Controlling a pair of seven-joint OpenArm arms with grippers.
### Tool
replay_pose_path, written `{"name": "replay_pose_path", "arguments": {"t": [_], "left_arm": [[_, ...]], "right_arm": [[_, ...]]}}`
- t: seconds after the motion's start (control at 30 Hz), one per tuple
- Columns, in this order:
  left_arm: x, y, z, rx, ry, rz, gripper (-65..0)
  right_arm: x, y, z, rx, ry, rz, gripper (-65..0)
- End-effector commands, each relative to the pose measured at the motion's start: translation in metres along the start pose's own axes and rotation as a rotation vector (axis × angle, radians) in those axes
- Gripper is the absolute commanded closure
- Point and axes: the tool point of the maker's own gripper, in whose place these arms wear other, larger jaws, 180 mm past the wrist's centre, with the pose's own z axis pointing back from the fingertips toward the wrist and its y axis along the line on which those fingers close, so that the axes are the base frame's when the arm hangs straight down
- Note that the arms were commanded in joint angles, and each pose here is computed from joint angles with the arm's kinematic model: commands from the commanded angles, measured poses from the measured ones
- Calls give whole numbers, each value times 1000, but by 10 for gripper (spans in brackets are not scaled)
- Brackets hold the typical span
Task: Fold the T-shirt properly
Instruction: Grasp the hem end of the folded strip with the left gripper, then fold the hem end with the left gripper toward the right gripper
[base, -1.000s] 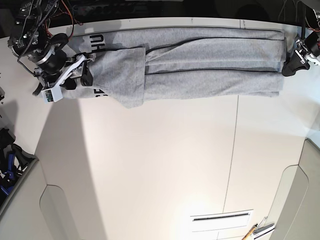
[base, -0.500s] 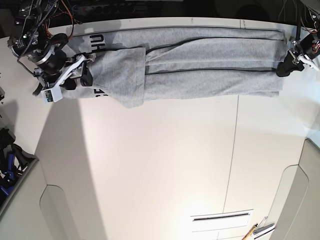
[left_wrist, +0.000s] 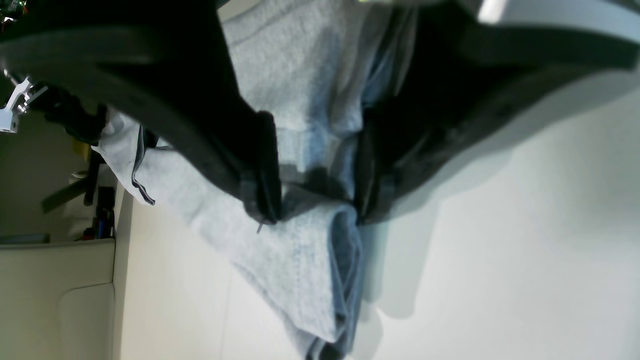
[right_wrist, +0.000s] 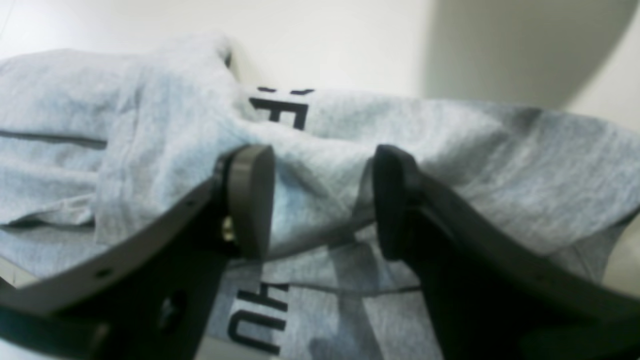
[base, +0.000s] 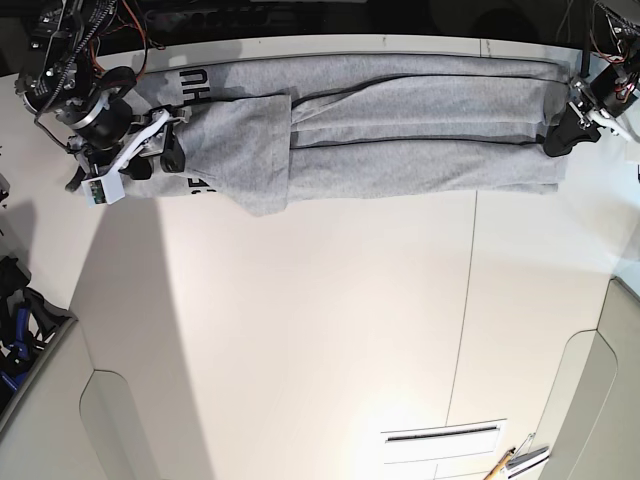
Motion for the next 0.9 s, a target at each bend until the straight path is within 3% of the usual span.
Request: {"name": "replay_pose_path", "arguments": {"t": [0.0, 0.1, 0.13, 0.33, 0.53, 0.63, 0.87], "left_arm": [[-5, 7, 3, 39, 43, -14, -185], [1, 7, 3, 38, 6, -14, -11], [5, 7, 3, 38, -14, -14, 0], [26, -12, 5, -20, -94, -37, 0], [38, -72, 10, -171, -75, -153, 0], [34, -101, 12, -257, -78, -180, 0], [-6, -127, 3, -319, -35, -170, 0]], "right_arm": [[12, 1, 3, 6, -44, 11, -314], [12, 1, 3, 6, -44, 11, -314], [12, 1, 3, 6, -44, 11, -314], [12, 1, 3, 6, -44, 11, -314], [13, -1, 5, -4, -48, 15, -314], [15, -8, 9, -26, -57, 9, -314], [16, -38, 24, -113, -76, -30, -314]]}}
